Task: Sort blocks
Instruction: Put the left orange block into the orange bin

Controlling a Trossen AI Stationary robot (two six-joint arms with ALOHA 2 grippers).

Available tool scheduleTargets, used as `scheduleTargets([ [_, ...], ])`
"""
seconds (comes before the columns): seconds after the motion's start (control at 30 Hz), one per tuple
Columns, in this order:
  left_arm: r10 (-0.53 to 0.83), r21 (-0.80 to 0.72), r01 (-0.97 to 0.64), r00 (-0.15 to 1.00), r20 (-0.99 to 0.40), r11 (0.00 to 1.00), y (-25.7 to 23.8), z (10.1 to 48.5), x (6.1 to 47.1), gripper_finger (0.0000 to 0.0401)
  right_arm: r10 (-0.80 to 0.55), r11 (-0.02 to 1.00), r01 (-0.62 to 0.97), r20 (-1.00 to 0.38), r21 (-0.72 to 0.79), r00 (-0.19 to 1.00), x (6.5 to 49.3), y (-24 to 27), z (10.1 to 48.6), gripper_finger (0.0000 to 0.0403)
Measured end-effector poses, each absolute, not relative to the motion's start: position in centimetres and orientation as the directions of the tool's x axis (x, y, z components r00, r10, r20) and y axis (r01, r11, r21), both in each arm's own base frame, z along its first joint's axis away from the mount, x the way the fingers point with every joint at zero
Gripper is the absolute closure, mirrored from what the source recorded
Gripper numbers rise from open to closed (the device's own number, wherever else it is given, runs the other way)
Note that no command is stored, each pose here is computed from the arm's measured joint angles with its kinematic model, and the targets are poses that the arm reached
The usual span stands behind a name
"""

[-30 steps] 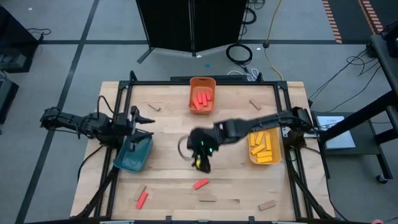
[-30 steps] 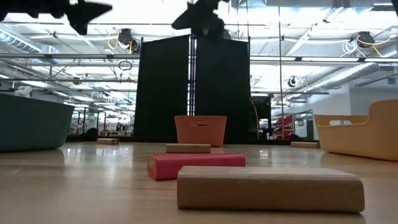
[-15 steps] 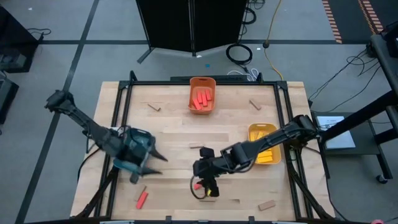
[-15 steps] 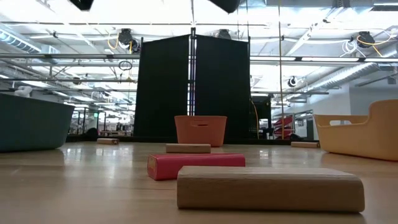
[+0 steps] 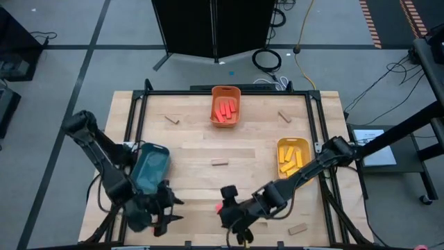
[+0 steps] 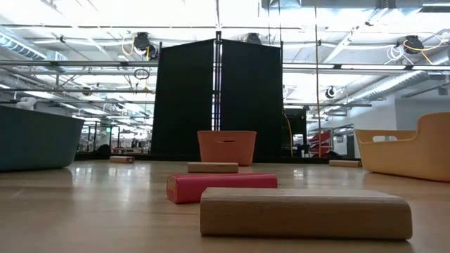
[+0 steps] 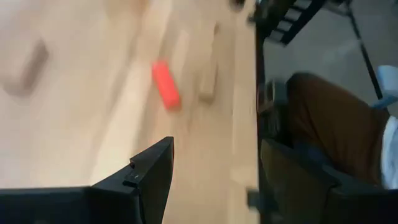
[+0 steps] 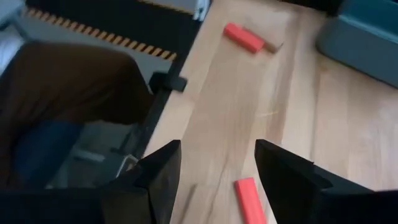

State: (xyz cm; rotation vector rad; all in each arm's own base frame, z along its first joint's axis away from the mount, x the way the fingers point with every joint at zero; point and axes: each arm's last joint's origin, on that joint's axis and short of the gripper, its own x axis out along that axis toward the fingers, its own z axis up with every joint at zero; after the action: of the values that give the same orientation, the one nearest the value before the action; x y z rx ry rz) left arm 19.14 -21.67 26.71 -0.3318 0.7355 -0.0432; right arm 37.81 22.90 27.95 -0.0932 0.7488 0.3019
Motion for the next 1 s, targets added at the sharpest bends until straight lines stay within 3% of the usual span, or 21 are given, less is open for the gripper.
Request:
scheduleTargets([
  [0.17,-0.154,-0.381,-0.276,0.596,-0.788,0.882,-23.4,23.5,18.2,0.0163,0.241,0.935,-0.355,-0.703,-0.018,0.669,38.2,24.4,25.6,0.0204],
  [0.33,-0.171,-0.354,-0.482,0.383,-0.908,0.802,-24.5,20.7,17.2,0.0163,0.246,0.930,-0.367,-0.713,-0.016,0.656,38.9,25.2,23.7,0.0204],
  [0.63,-0.230,-0.240,-0.692,0.109,-0.967,0.681,-25.6,17.8,16.9,0.0163,0.238,0.927,-0.374,-0.735,-0.023,0.635,39.4,25.4,22.1,0.0204],
  [0.77,-0.255,-0.206,-0.722,0.042,-0.966,0.661,-25.8,17.3,16.8,0.0163,0.236,0.923,-0.384,-0.734,-0.037,0.637,39.5,25.3,22.0,0.0204],
  [1.0,-0.262,-0.209,-0.723,0.040,-0.964,0.658,-25.9,17.3,16.8,0.0163,0.227,0.926,-0.375,-0.730,-0.044,0.645,39.9,24.6,22.1,0.0204],
])
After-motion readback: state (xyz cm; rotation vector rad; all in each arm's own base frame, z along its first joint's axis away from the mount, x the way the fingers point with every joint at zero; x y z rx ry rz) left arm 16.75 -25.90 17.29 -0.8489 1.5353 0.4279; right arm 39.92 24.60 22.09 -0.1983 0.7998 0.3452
